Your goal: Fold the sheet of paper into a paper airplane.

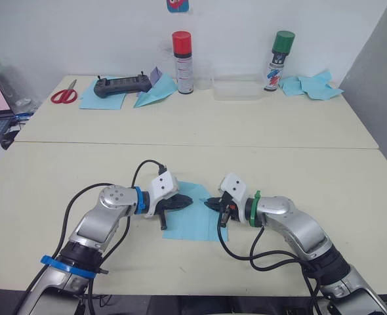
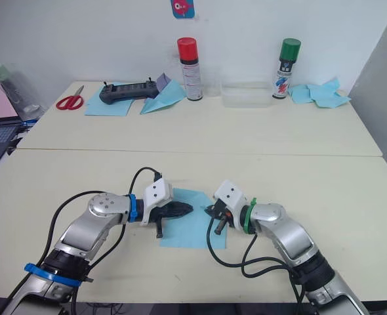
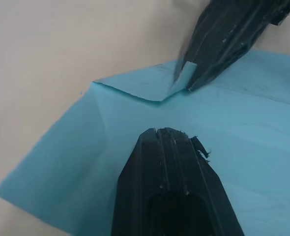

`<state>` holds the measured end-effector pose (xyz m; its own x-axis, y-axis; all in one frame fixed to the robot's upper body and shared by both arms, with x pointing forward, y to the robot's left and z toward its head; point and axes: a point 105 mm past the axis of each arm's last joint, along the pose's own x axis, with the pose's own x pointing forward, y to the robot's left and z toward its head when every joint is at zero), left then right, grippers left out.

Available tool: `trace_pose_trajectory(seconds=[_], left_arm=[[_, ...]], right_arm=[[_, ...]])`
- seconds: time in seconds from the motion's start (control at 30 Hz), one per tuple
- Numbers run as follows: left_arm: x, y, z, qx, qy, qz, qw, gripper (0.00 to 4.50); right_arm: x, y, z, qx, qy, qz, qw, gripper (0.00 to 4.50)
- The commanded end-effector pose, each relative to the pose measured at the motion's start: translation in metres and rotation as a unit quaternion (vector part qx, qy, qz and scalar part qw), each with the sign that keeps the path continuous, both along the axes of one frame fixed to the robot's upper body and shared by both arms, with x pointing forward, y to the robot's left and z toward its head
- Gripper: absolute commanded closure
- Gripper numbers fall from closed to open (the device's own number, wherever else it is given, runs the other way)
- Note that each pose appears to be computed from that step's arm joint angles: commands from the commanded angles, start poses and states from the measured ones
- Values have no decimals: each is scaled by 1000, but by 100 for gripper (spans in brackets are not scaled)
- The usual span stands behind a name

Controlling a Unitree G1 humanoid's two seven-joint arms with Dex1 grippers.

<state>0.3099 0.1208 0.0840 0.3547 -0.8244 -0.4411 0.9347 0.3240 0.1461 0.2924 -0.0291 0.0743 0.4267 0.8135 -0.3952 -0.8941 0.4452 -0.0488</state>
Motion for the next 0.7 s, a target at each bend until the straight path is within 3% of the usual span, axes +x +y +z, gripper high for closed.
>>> trace_pose_trajectory(seconds=[0.03,0.17,0.4,0.63,0.7], left_arm=[[4,-12,24,-39,-16,-11,999,450],[14,-27,35,-68,-24,-6,997,450],[21,-39,8,-14,-16,-11,1000,450],[14,-39,-16,32,0,-39,999,450],[14,-39,-18,36,-2,-42,998,450]], right_arm=[[1,-3,0,-8,-1,-6,1000,448],[2,-6,-3,-17,-2,-10,1000,448],[2,-6,-1,-13,-3,-9,1000,448],[-7,-4,5,34,52,-5,998,220],[-15,-2,9,62,94,7,994,220]])
